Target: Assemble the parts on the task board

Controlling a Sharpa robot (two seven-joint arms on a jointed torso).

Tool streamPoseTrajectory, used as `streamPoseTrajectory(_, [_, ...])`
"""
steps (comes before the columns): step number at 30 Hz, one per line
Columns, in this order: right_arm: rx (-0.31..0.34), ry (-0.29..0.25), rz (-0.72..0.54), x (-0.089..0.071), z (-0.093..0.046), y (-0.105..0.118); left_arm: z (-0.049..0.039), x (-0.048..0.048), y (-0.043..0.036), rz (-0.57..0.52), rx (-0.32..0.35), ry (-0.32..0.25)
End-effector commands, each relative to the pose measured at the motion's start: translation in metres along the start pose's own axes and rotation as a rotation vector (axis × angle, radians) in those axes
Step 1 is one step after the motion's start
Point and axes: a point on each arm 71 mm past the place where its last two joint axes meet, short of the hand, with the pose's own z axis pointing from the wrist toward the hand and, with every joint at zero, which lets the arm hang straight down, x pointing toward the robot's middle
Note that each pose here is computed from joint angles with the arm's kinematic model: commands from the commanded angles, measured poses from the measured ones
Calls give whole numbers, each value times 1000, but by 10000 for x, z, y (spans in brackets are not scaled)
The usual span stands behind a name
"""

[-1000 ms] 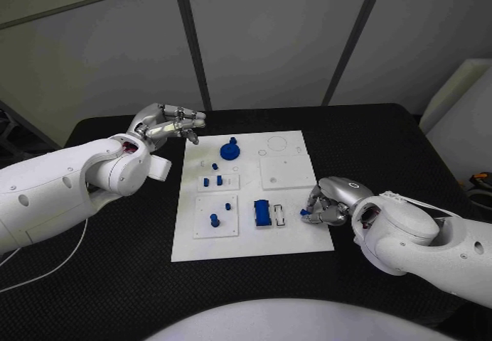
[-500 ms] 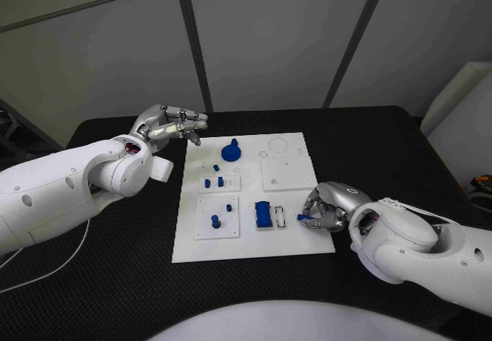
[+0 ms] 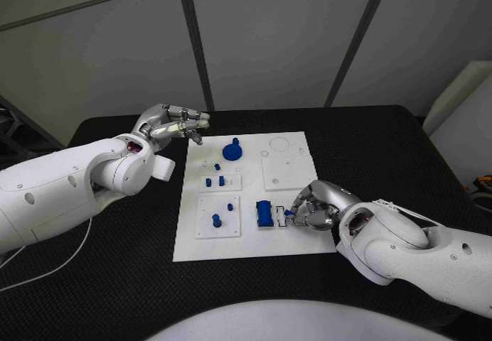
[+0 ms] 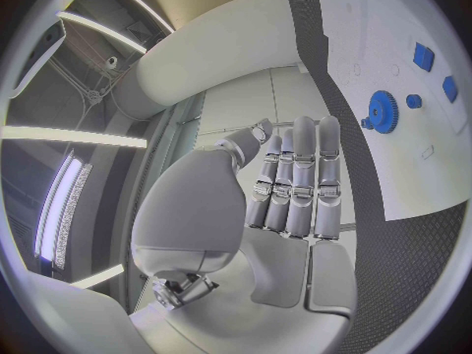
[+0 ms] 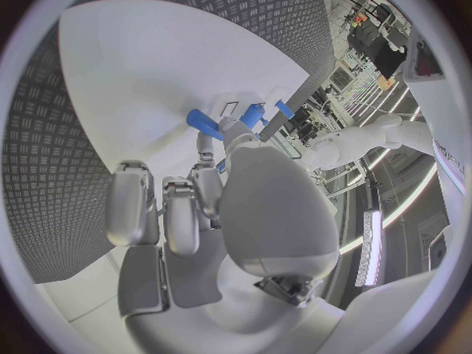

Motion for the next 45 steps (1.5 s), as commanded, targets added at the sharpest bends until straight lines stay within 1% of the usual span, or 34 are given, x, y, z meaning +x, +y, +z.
streamPoseTrajectory(1, [-10, -34, 74, -16, 15, 40, 5, 18, -12, -15, 2, 9])
streamPoseTrajectory(6, [-12, -26, 81, 9, 48, 76, 8, 22, -12, -17, 1, 10])
streamPoseTrajectory(16, [24, 63, 35, 111, 138, 79, 8, 26, -12, -18, 0, 12])
streamPoseTrajectory(23, [42, 91, 7, 139, 155, 74, 3, 19, -11, -18, -3, 13])
streamPoseTrajectory(34, [49, 65, -39, 127, 158, 85, 0, 18, -10, -18, -6, 16])
streamPoseTrajectory(39, [50, 34, -63, 104, 152, 87, -2, 16, -10, -18, -6, 16])
streamPoseTrajectory(45, [18, -21, -60, 65, 131, 132, -2, 14, -9, -18, -6, 16])
